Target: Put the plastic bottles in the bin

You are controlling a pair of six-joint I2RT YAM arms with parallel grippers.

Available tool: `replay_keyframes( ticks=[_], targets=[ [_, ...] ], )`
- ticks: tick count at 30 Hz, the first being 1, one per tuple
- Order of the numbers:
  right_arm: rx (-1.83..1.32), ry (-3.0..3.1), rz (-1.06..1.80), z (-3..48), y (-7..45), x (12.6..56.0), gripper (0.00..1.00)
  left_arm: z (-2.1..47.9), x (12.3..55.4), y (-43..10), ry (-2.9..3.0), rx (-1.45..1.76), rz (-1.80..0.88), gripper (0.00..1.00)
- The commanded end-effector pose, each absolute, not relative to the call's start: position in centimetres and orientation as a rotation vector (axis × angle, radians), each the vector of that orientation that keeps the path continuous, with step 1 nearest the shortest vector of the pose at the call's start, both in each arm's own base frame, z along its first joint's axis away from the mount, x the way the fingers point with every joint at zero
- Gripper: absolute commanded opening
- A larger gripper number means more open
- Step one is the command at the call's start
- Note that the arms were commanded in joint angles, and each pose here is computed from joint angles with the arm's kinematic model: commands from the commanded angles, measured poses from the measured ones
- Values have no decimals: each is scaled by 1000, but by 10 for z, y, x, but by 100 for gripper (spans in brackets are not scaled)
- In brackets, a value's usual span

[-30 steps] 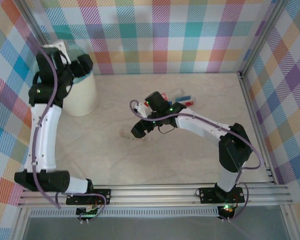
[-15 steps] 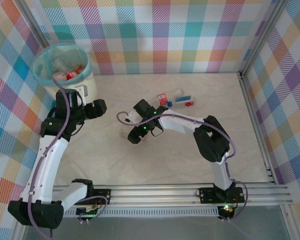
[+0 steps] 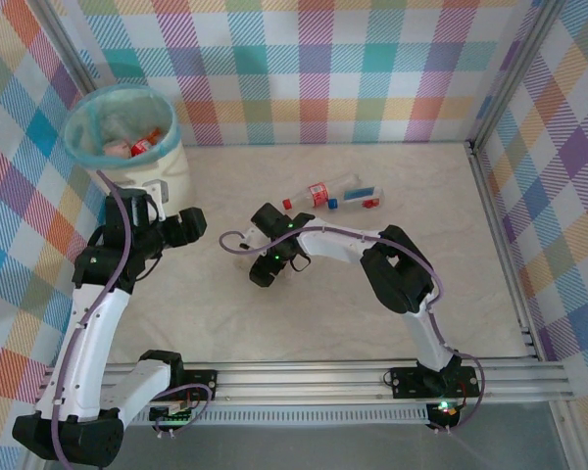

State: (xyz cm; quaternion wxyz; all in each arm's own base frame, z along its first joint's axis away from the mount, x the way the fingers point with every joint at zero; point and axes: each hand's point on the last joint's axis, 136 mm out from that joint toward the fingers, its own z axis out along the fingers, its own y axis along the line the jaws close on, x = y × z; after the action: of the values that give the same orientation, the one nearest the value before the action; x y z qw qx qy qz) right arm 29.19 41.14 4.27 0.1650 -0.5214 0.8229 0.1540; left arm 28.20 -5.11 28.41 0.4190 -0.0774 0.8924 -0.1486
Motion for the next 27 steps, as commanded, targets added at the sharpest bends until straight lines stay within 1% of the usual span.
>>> replay_keyframes(
  ticks=[1,5,8,12,16,22,27],
  targets=[
    [-1511,2319,411,46,416,294,78,280,274,-53,2256,-207,-386,81],
    [-1497,2315,408,51,416,295,69,285,275,-55,2247,-204,-400,81],
    [-1478,2300,419,60,415,295,65,290,276,-57,2234,-201,-419,81],
    [-1449,2279,439,75,415,293,63,296,279,-62,2223,-214,-469,83],
    [-1395,2246,480,101,415,292,62,301,285,-77,2212,-220,-586,84],
    [-1283,2172,635,155,416,288,61,314,299,-98,2164,-247,-781,86],
    [-1153,2086,796,212,413,285,60,327,307,-119,2118,-207,-946,87]
  ],
)
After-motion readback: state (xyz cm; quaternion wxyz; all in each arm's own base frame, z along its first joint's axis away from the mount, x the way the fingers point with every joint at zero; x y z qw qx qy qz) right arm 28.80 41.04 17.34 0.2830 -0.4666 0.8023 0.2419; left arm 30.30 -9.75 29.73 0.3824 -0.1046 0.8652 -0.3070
